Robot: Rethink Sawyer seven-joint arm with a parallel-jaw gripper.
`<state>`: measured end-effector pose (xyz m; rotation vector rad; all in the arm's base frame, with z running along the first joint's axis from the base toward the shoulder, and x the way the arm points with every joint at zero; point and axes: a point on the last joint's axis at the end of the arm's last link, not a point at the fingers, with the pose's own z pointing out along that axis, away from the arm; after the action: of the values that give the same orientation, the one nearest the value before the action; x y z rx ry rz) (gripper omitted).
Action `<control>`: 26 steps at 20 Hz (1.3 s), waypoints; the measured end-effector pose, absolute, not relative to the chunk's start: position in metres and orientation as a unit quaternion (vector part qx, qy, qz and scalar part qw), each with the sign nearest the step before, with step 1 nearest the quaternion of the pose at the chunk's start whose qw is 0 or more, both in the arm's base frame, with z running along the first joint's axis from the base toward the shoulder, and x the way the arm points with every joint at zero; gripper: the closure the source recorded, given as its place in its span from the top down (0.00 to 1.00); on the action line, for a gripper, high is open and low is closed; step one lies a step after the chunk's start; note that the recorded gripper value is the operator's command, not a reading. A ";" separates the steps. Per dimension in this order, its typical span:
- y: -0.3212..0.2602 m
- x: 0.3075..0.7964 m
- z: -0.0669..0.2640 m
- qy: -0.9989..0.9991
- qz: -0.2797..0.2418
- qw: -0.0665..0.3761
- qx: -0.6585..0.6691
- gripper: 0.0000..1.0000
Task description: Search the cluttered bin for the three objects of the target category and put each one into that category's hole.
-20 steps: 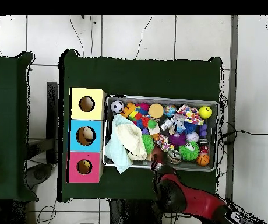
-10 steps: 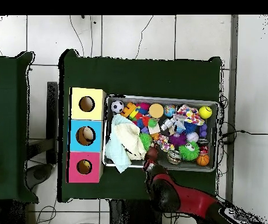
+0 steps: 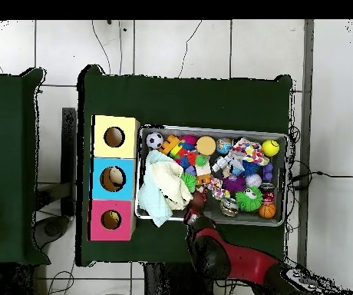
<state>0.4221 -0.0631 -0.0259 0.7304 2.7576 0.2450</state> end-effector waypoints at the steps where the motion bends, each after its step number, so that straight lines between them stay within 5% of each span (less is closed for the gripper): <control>1: -0.063 0.422 -0.026 0.954 0.083 0.143 0.252 1.00; 4: -0.061 0.420 -0.027 0.954 0.075 0.155 0.246 1.00; 5: -0.056 0.417 -0.028 0.956 0.065 0.160 0.238 0.00; 26: -0.021 0.414 -0.008 0.970 0.032 0.135 0.199 0.00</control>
<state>0.4140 -0.0210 -0.0082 0.5754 2.8113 0.0927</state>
